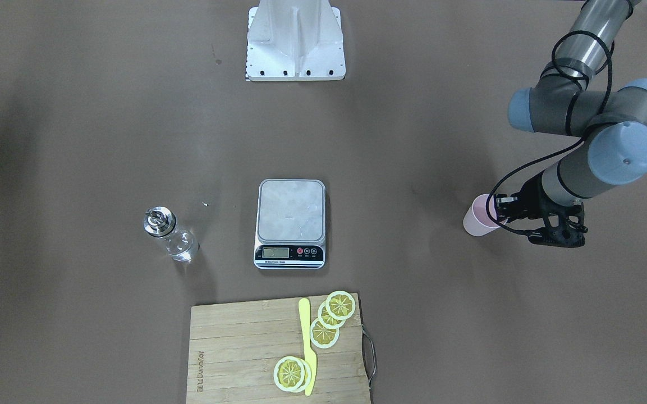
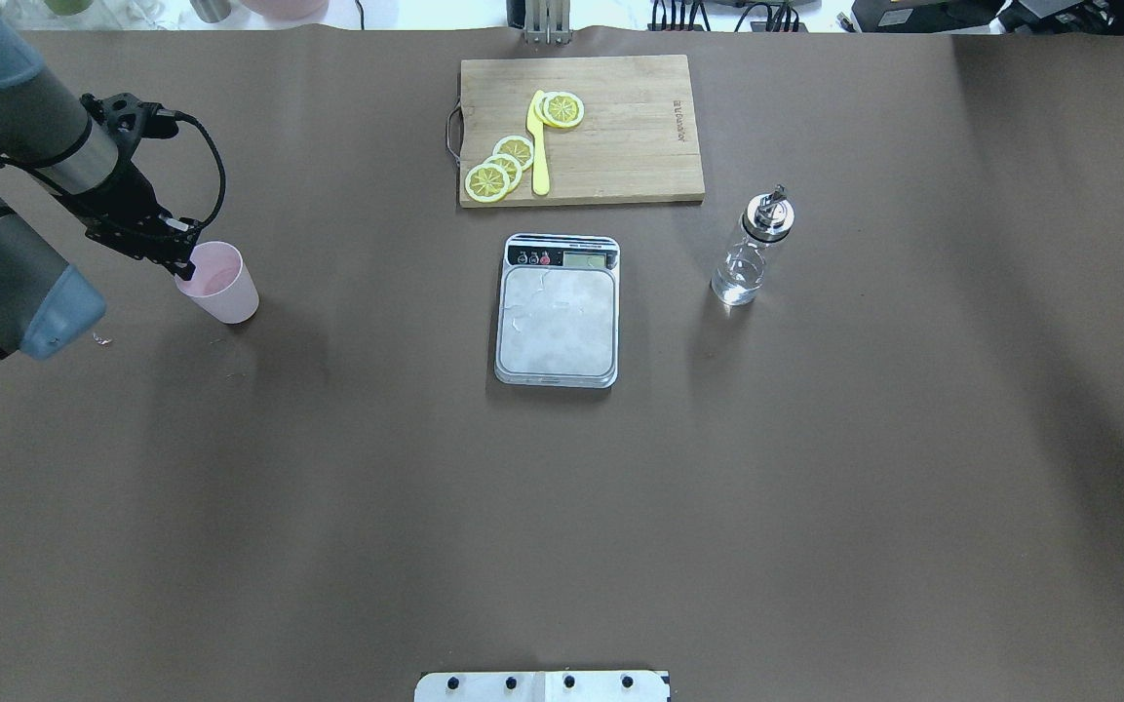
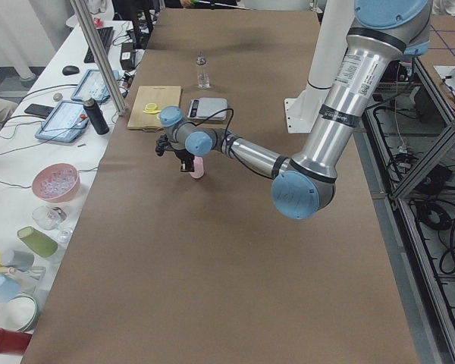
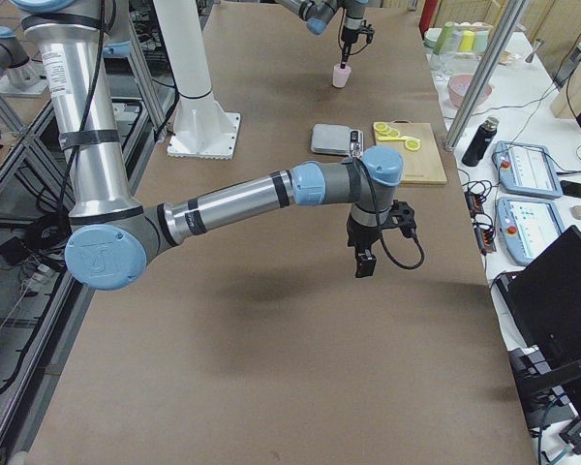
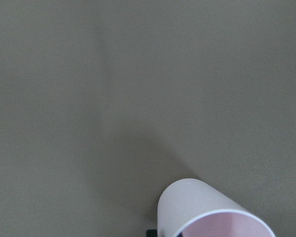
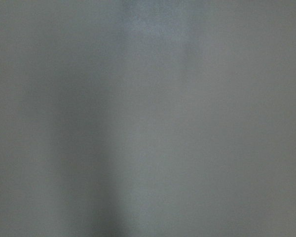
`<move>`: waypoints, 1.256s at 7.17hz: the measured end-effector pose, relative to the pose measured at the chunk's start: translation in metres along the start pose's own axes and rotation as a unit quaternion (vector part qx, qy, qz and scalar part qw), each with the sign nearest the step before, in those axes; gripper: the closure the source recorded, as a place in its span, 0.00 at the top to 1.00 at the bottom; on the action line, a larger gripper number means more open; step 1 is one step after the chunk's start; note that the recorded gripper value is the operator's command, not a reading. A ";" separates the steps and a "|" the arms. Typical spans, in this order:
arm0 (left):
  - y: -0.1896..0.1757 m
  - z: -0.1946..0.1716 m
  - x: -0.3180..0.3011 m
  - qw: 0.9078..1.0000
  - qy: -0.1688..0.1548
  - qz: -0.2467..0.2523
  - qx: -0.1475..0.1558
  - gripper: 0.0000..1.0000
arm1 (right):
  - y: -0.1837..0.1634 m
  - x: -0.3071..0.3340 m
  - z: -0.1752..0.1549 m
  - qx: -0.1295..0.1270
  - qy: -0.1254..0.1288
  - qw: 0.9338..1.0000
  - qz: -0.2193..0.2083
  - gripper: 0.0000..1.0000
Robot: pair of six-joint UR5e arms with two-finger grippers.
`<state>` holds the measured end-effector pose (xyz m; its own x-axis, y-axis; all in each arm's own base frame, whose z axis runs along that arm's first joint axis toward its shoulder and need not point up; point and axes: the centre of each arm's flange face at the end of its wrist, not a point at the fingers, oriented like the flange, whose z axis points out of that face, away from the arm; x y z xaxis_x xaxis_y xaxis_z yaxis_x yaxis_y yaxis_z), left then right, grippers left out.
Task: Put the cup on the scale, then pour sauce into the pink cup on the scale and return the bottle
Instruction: 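Carry the pink cup with the left gripper onto the scale tray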
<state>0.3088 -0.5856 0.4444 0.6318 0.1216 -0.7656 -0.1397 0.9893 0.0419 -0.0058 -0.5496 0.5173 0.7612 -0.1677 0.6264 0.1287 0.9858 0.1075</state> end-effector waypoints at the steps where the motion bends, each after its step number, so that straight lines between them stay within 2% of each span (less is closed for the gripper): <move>1: -0.002 -0.007 0.009 1.000 0.004 -0.005 0.005 0.00 | 0.000 0.000 0.000 0.000 0.000 1.000 0.000 1.00; 3: -0.009 -0.035 0.048 0.999 0.015 -0.038 0.019 0.00 | -0.001 -0.001 0.000 0.000 0.001 1.000 -0.001 1.00; 5: -0.015 -0.070 0.112 0.996 0.025 -0.081 0.024 0.00 | -0.001 -0.001 -0.001 0.001 0.002 1.000 -0.002 1.00; 7: -0.010 -0.082 0.197 0.991 0.045 -0.125 0.018 0.00 | 0.000 -0.002 -0.002 0.002 0.001 1.000 -0.003 1.00; 9: 0.004 -0.079 0.271 0.989 0.052 -0.139 0.013 0.00 | 0.000 -0.004 -0.003 0.003 0.000 1.000 -0.004 1.00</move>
<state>0.4193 -0.5548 0.1869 0.5605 -0.1637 -0.8118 0.0488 0.9851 -0.1650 -0.0067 -0.5494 0.5124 0.7601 -0.1753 0.6257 0.1302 0.9845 0.1176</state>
